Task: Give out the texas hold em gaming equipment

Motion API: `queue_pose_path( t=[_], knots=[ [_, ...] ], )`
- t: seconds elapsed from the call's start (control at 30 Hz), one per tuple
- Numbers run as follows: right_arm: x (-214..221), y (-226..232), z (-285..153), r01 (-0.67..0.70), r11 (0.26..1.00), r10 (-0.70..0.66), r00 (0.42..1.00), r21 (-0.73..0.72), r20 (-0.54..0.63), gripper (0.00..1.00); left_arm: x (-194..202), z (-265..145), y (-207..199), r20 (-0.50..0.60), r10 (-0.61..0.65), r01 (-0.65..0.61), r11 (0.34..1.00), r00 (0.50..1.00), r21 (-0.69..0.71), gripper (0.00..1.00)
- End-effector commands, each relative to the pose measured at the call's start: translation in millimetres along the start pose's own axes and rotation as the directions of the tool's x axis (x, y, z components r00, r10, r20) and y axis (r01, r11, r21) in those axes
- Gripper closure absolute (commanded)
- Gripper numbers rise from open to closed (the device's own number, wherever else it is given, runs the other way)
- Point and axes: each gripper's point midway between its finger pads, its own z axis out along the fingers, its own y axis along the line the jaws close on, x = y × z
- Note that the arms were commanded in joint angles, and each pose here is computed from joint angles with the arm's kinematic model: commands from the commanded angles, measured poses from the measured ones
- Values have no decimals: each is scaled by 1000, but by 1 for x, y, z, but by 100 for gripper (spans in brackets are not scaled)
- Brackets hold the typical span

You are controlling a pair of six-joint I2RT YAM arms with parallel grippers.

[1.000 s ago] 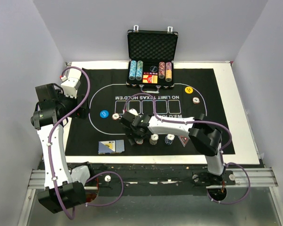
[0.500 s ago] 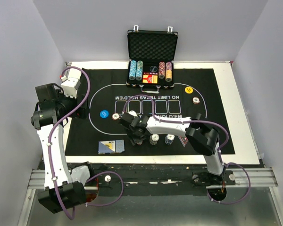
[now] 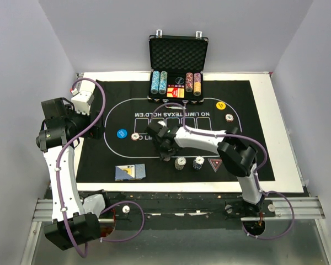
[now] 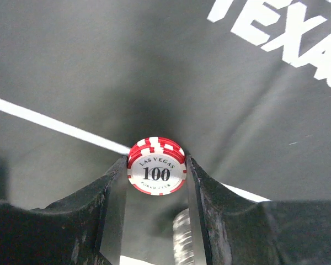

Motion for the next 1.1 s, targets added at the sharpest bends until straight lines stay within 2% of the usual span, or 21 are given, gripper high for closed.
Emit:
queue_pose_path(
  t=[0.0, 0.2, 0.47, 0.6, 0.83, 1.07],
  knots=[
    [-4, -49, 14, -43, 997, 45, 999, 68, -25, 59, -5, -6, 4, 21, 26, -25, 999, 999, -30, 1],
    [-2, -99, 25, -121, 984, 126, 991, 131, -34, 60, -5, -6, 4, 19, 25, -24, 999, 1000, -30, 1],
    [36, -173, 26, -261, 932, 284, 957, 252, -58, 62, -6, -6, 5, 19, 29, -29, 999, 999, -30, 1],
    [62, -204, 13, -368, 878, 401, 915, 306, -51, 63, -6, -5, 5, 17, 33, -32, 999, 999, -28, 1],
    [106, -241, -5, -552, 758, 600, 799, 347, -39, 64, -11, -6, 6, 20, 38, -37, 999, 999, -24, 1],
    [125, -253, -30, -622, 675, 678, 735, 398, -1, 63, -12, -6, 6, 22, 42, -41, 999, 999, -23, 1]
  ],
)
